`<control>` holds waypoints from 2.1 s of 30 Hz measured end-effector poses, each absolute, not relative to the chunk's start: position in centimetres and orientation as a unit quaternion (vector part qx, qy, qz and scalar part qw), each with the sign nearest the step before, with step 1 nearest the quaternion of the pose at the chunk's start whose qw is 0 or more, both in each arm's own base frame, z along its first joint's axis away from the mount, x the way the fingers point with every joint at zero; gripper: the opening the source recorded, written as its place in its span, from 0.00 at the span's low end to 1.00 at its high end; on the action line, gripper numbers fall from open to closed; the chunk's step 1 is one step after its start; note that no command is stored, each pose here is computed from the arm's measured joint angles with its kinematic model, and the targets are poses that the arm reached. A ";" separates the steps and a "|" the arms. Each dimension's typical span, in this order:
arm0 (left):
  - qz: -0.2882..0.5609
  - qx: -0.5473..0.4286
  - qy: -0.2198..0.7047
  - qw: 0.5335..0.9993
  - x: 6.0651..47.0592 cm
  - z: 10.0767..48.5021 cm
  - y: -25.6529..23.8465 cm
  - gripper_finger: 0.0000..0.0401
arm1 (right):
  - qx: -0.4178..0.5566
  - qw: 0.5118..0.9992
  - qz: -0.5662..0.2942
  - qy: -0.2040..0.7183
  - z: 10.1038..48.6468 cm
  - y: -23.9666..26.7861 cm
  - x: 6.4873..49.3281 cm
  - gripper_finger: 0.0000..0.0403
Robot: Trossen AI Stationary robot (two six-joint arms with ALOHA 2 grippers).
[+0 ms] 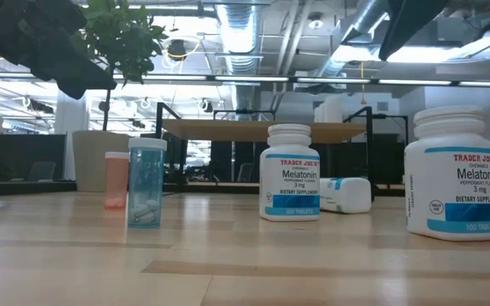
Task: Pick and place medicine bottles onto shelf by color
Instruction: Put the top white medicine bottle on the shelf
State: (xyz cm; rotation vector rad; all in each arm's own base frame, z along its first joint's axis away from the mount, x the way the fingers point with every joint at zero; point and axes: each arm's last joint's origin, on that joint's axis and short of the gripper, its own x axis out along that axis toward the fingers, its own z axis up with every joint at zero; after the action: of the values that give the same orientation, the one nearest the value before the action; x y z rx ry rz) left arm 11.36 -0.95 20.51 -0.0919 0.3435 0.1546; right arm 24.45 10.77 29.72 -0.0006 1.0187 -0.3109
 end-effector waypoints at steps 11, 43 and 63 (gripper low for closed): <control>0.077 -0.046 0.171 0.981 11.4 20.5 -1.0 0.22 | 0.000 0.873 -0.137 0.468 29.9 11.6 24.5 0.66; 0.077 -0.046 0.170 0.981 11.4 20.5 -0.9 0.22 | 0.005 0.877 -0.136 0.461 30.0 11.6 24.6 0.66; 0.077 -0.050 0.170 0.981 11.4 20.5 -1.0 0.22 | 0.118 0.848 -0.257 0.448 27.4 8.5 25.5 0.66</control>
State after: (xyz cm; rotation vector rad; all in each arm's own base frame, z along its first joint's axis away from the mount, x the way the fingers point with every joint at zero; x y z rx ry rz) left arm 11.36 -0.95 20.51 -0.1008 0.3422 0.1554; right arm 25.49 8.47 27.39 0.2479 0.9436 -0.5421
